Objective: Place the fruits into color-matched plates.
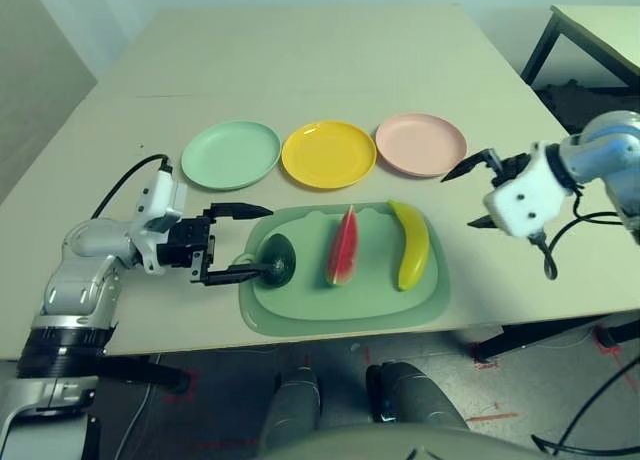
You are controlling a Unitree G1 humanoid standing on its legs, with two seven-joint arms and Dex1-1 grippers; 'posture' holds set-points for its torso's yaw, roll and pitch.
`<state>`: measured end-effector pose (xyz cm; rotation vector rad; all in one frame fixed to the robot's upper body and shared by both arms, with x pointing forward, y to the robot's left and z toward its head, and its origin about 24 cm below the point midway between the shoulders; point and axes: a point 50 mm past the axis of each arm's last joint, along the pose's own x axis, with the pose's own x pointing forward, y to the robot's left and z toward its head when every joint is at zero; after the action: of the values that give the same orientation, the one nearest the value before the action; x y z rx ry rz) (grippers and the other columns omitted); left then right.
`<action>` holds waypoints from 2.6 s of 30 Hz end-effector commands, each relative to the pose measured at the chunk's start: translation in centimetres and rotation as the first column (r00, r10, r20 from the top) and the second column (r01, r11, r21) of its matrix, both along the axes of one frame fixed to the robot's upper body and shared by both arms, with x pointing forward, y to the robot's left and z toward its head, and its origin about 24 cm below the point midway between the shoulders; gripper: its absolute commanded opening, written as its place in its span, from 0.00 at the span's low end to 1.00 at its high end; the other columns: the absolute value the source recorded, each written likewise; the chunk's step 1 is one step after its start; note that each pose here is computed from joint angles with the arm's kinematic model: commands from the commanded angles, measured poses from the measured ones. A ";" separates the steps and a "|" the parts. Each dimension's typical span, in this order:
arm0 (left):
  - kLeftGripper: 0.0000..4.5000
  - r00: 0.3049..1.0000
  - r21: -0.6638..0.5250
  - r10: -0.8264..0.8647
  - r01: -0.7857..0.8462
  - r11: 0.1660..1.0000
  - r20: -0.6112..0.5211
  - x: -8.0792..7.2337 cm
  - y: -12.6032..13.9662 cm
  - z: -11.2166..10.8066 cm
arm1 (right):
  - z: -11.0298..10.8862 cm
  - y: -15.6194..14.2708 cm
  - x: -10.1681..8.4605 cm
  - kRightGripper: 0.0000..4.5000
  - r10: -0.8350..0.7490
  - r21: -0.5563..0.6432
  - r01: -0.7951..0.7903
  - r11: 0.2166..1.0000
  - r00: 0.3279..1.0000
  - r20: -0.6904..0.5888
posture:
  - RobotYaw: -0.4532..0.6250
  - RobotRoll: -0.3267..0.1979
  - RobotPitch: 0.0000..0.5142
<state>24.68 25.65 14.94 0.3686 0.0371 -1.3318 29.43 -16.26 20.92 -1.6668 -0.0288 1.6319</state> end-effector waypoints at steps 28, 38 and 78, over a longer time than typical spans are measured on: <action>1.00 1.000 -0.009 0.003 -0.003 1.000 0.012 -0.1 -0.6 0.6 | -6.1 4.9 1.5 0.99 0.127 -0.260 -0.148 0.954 0.987 -0.097 | 0.43 0.62 0.18; 1.00 1.000 -0.014 0.019 -0.019 1.000 0.021 -0.3 -0.5 0.9 | -7.5 4.7 1.4 0.95 0.129 -0.297 -0.160 0.941 0.984 -0.120 | 0.44 0.62 0.17; 1.00 0.959 -0.075 0.284 -0.284 0.956 -0.009 0.8 0.7 0.9 | 1.1 12.6 8.2 0.37 0.008 0.036 -0.018 0.999 0.965 0.263 | 0.47 0.62 0.18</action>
<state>25.57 26.26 15.69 0.2719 0.0256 -1.0648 37.28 -3.89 22.04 -1.8248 -0.1996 1.4398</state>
